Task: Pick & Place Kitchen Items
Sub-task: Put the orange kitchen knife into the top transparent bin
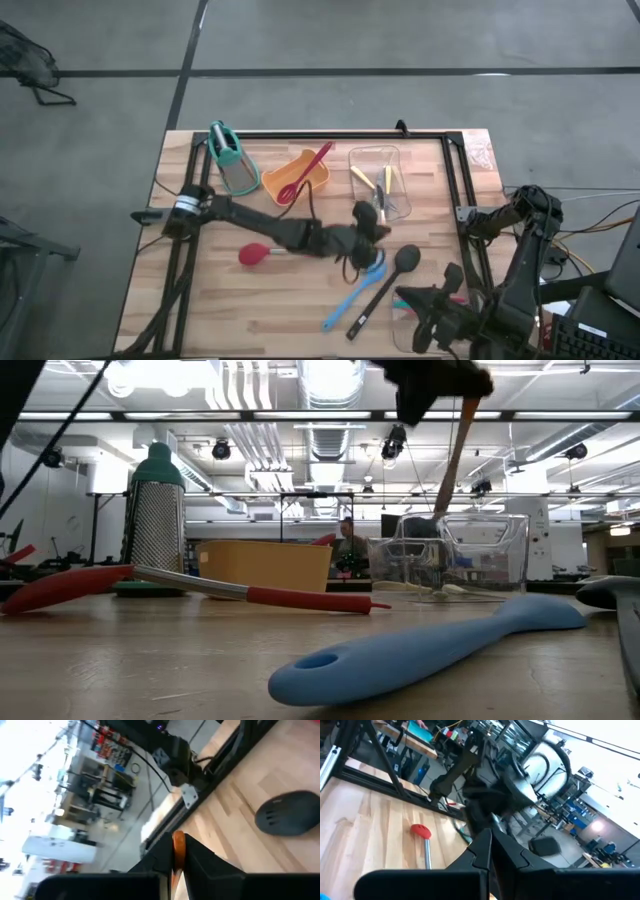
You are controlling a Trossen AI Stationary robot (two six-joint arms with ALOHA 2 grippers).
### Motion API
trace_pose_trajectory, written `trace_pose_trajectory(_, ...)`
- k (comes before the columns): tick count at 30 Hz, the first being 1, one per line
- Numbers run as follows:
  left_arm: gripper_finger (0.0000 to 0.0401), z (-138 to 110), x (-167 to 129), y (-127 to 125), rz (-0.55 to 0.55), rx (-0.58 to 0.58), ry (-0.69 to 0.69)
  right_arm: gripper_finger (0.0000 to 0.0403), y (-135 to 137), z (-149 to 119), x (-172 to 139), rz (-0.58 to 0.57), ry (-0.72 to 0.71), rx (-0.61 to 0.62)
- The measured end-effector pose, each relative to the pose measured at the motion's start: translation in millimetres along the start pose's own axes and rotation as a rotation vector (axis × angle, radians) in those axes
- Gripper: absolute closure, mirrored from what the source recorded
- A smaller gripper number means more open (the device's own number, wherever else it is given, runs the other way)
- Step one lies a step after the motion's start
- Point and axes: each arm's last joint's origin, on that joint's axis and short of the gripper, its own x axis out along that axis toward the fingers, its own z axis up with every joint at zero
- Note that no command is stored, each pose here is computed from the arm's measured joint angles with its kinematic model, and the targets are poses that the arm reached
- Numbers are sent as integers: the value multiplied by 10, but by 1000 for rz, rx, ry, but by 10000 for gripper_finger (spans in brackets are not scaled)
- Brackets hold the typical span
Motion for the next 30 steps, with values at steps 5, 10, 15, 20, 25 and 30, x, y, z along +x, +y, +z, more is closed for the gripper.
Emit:
trace_pose_trajectory(5, 374, -327, 176, 145, -7, -46, 33, 394, -19, 6, -13, 5, -1, 1)
trace_pose_trajectory(10, 363, -523, 271, 268, -11, -103, 46, 394, -1, -3, -12, 20, 6, -4)
trace_pose_trajectory(15, 350, -687, 334, 342, -38, -183, 63, 394, 8, -9, -10, 23, 8, -4)
trace_pose_trajectory(20, 347, -771, 357, 371, -39, -251, 98, 394, 9, -9, -10, 23, 8, -2)
trace_pose_trajectory(25, 342, -804, 363, 368, -48, -318, 116, 394, 12, -14, -9, 28, 11, -4)
trace_pose_trajectory(30, 305, -886, 376, 361, -87, -386, 151, 394, 13, -14, -9, 31, 12, 7)
